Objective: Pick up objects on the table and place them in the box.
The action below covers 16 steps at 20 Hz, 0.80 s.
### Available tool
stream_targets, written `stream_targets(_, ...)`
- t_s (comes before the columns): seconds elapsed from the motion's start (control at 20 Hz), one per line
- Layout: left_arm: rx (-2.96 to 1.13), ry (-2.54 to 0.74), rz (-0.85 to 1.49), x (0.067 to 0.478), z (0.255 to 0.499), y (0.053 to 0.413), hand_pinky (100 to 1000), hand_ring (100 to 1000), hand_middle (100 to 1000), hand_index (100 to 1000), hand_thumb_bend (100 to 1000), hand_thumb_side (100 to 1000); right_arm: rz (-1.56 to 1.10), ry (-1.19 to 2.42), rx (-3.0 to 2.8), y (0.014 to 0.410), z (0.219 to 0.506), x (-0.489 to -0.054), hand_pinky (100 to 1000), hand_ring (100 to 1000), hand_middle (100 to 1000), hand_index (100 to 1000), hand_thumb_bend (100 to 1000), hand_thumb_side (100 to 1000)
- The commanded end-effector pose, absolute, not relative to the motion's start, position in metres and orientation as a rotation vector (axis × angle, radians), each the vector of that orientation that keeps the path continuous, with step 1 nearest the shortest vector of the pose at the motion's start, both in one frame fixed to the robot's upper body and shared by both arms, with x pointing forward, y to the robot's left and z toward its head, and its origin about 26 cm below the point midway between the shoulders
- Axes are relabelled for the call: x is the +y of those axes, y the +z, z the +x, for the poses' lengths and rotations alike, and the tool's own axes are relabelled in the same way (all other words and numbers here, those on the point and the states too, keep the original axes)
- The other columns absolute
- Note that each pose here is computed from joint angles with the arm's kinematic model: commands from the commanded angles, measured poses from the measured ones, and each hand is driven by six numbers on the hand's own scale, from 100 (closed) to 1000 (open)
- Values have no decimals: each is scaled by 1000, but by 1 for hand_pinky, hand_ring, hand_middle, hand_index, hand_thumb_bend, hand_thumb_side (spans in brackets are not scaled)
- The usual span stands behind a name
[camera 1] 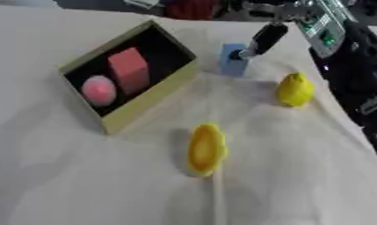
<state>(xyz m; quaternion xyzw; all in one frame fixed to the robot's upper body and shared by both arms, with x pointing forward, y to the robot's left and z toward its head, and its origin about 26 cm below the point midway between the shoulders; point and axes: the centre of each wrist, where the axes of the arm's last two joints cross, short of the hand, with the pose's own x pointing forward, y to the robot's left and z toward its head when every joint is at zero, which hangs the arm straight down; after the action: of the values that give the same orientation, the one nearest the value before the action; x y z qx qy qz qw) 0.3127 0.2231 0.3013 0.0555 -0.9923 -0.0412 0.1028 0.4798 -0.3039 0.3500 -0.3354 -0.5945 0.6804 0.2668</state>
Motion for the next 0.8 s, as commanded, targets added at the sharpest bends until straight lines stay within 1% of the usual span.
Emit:
stream_targets(0.05, -2960, -148, 197, 228, 308, 310, 685, 767, 639, 799, 533, 537, -953, 1846, -1576, 363, 475, -312, 907, 937, 858, 907, 455, 319)
stream_targets(0.3, -2960, -148, 195, 228, 308, 310, 684, 768, 638, 799, 531, 539, -968, 1836, -1530, 354, 478, -315, 904, 937, 855, 909, 460, 325)
stream_targets(0.6, -2957, -146, 196, 228, 308, 310, 683, 769, 638, 798, 528, 542, -981, 1813, -1489, 343, 481, -319, 897, 931, 800, 909, 461, 323)
stream_targets(0.8, -2957, -149, 192, 227, 308, 310, 683, 769, 637, 797, 527, 543, -991, 1793, -1475, 339, 483, -322, 893, 924, 782, 907, 461, 319)
